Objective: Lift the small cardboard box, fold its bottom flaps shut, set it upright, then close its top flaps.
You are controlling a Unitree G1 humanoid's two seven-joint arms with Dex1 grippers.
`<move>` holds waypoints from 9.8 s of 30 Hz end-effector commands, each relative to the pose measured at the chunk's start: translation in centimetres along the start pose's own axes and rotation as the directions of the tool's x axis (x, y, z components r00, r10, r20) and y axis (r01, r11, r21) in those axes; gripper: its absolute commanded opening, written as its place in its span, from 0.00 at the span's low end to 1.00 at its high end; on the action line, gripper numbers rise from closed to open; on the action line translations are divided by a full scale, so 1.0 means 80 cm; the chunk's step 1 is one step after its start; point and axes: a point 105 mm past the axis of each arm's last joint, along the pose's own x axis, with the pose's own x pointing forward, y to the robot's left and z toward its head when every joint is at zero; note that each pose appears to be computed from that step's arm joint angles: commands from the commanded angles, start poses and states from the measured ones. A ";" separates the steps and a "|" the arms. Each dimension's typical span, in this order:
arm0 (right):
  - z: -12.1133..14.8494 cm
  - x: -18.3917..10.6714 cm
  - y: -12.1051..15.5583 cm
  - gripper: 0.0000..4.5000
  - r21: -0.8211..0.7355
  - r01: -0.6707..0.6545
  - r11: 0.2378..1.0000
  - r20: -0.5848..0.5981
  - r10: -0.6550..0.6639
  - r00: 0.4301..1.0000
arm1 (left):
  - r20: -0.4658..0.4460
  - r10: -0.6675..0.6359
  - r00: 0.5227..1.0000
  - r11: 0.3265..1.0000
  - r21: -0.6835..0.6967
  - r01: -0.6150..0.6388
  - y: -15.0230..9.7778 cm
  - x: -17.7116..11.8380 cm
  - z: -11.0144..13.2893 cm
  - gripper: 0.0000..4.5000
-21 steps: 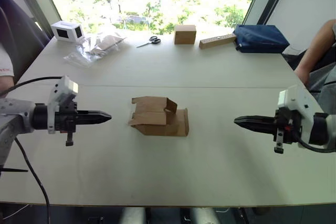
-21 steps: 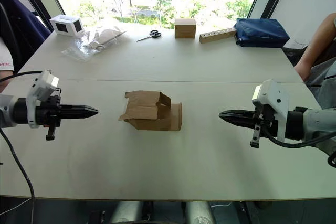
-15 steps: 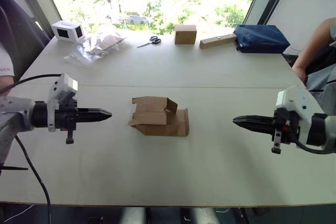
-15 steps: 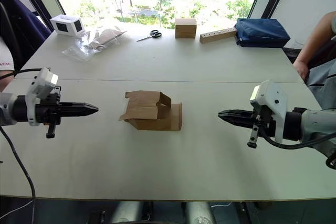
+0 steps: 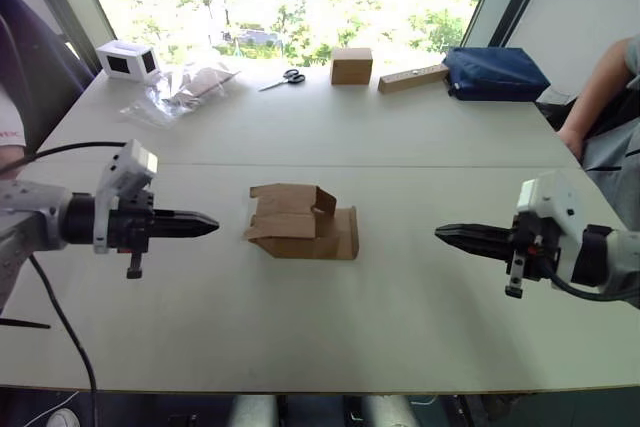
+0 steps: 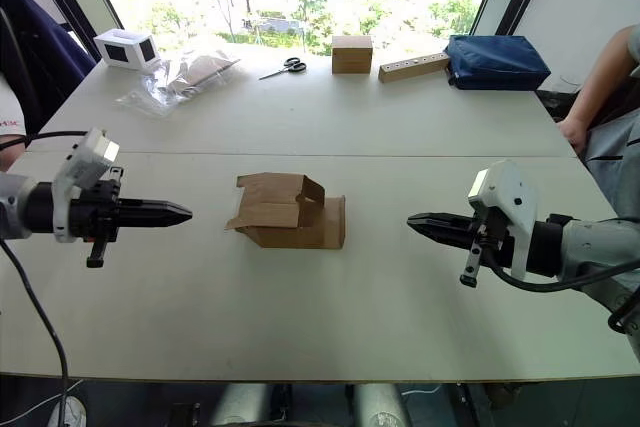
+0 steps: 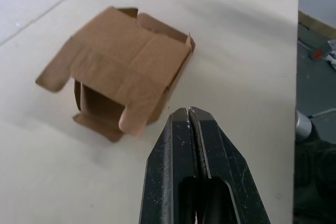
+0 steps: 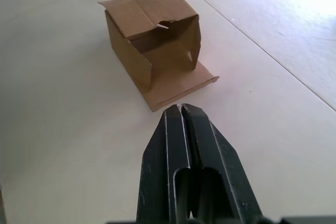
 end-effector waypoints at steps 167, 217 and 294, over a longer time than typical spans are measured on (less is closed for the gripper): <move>0.018 0.003 -0.041 0.14 0.437 0.309 0.845 0.432 -0.498 0.752 | 0.505 -0.417 0.756 0.820 -0.149 0.552 0.004 0.135 0.122 0.00; 0.063 0.061 -0.011 0.77 0.634 -0.358 0.686 0.688 -0.287 0.667 | 0.544 -0.413 0.730 0.825 -0.116 0.553 -0.001 0.147 0.144 0.00; 0.065 0.062 -0.013 0.01 0.608 -0.266 0.748 0.652 -0.279 0.705 | 0.566 -0.405 0.719 0.821 -0.122 0.558 -0.007 0.151 0.142 0.00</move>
